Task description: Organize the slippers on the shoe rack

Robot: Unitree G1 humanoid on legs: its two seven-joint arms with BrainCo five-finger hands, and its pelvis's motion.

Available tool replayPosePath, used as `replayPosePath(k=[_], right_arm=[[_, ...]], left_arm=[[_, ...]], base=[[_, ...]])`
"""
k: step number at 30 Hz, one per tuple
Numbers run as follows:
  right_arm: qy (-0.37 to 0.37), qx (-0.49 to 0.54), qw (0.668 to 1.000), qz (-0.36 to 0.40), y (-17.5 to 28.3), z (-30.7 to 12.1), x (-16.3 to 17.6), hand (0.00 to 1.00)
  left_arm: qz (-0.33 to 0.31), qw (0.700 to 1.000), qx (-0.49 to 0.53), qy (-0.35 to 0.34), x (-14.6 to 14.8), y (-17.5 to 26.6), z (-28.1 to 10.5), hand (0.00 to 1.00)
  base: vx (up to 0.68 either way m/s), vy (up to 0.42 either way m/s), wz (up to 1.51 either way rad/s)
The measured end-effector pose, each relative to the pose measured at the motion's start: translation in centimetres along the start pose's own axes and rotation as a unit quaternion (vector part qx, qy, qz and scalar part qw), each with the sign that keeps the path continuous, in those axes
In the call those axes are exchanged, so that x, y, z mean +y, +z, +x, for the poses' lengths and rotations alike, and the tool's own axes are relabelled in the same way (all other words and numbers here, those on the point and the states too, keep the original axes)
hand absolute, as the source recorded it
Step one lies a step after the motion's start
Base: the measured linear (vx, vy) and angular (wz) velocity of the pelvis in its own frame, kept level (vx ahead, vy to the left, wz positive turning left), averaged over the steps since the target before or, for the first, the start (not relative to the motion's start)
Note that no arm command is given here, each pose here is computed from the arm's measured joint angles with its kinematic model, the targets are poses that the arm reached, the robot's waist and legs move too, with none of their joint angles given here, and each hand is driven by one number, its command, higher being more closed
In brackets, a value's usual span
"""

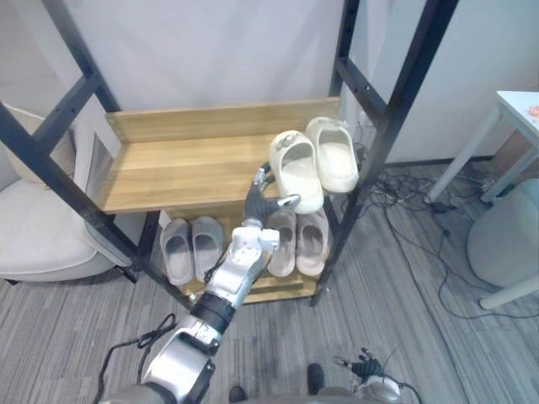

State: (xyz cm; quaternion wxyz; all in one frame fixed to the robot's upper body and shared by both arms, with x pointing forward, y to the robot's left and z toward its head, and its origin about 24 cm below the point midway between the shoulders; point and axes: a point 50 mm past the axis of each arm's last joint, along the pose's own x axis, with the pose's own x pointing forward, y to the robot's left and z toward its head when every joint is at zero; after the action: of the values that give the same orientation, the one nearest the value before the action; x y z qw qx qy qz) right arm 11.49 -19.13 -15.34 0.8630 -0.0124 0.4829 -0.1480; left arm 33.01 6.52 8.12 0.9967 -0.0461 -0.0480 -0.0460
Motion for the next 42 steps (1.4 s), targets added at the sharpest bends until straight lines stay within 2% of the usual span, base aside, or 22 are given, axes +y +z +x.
replayPosePath(k=[9, 16, 24, 28, 34, 42], right_arm=[[0.004, -0.001, 1.0, 0.0, 0.1, 0.0, 0.2, 0.0], [0.018, -0.011, 1.0, -0.02, 0.7, 0.1, 0.5, 0.0], [0.025, -0.016, 0.999, -0.027, 1.1, 0.2, 0.6, 0.0], [0.033, -0.017, 0.999, -0.04, 1.1, 0.2, 0.7, 0.0], [0.041, -0.018, 0.998, -0.043, 1.2, 0.2, 0.9, 0.0], [0.063, -0.027, 0.996, -0.064, 1.7, 0.2, 1.9, 0.0]], left_arm=[[-0.018, 1.0, 0.002, -0.008, 0.4, 0.5, -0.6, 0.0], [-0.036, 0.996, -0.082, -0.016, 1.6, 4.2, -1.0, 0.0], [-0.053, 0.994, -0.087, -0.035, 1.6, 3.9, -2.6, 0.0], [-0.077, 0.989, -0.089, -0.091, 0.4, 3.9, -4.1, 0.0], [-0.115, 0.966, -0.04, -0.228, -3.3, 2.1, -6.4, 0.0], [-0.118, 0.943, -0.007, -0.31, -5.1, 0.9, -7.8, 0.0]], base=[[0.0, -0.001, 0.0], [0.02, -0.01, 0.09], [-0.02, -0.007, 0.15], [-0.03, -0.011, 0.05], [0.0, 0.0, 0.0], [0.0, 0.0, 0.0]])
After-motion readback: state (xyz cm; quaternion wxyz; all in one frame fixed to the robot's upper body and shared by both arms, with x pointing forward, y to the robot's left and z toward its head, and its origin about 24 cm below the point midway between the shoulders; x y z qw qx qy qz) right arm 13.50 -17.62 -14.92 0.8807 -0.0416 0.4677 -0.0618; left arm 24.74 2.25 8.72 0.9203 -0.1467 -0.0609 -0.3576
